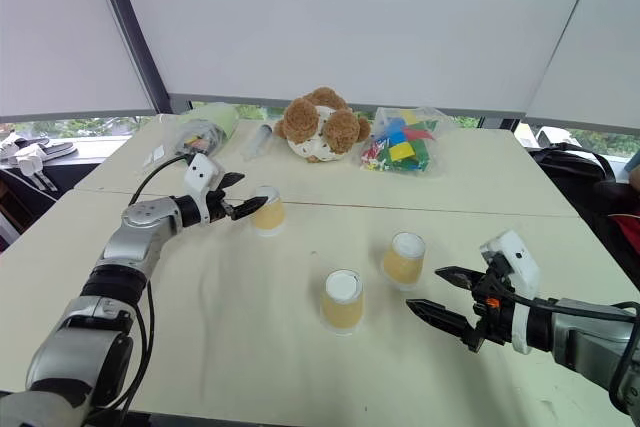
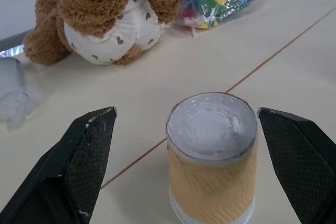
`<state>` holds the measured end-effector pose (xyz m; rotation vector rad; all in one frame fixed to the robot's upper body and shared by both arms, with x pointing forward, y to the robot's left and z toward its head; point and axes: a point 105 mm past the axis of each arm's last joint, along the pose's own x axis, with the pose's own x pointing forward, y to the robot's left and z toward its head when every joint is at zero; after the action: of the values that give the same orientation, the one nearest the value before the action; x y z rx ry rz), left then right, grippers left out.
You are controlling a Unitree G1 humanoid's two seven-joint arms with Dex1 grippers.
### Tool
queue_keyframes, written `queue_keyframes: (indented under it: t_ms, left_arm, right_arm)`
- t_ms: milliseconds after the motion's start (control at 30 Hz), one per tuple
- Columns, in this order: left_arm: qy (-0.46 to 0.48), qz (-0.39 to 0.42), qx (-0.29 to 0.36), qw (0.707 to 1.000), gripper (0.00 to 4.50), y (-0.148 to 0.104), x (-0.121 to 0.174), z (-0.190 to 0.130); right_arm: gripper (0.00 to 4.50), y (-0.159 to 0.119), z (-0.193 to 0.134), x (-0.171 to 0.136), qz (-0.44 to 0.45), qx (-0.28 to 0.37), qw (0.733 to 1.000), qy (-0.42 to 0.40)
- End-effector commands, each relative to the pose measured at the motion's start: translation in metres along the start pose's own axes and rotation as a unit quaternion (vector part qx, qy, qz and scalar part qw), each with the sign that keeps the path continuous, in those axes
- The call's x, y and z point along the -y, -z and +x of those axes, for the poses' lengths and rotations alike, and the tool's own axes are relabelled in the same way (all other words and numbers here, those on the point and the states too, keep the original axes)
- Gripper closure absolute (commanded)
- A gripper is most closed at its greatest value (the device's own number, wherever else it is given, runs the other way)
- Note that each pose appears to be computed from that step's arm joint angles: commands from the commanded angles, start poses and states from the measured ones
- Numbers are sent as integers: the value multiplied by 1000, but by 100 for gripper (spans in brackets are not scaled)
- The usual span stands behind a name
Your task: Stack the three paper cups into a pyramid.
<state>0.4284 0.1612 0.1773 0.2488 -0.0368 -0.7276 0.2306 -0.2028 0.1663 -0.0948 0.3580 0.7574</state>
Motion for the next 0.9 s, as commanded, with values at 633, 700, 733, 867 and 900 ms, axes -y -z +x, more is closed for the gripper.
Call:
queue_keyframes:
  t_ms: [633, 700, 733, 867, 900]
  left_arm:
    - [34, 5, 6, 999, 275, 2, 11, 22]
    - [44, 7, 29, 999, 276, -8, 12, 22]
    - [84, 9, 50, 995, 276, -20, 21, 20]
    - [231, 12, 62, 971, 276, -37, 61, -3]
    - [251, 13, 55, 966, 276, -38, 69, -10]
  right_arm:
    - [0, -10, -3, -3, -19, 21, 1000, 12]
    - [0, -10, -4, -2, -19, 22, 999, 14]
    - [0, -10, -5, -2, -18, 21, 999, 16]
    - [0, -10, -13, 0, -17, 18, 999, 23]
    - [0, -9, -15, 0, -16, 17, 999, 25]
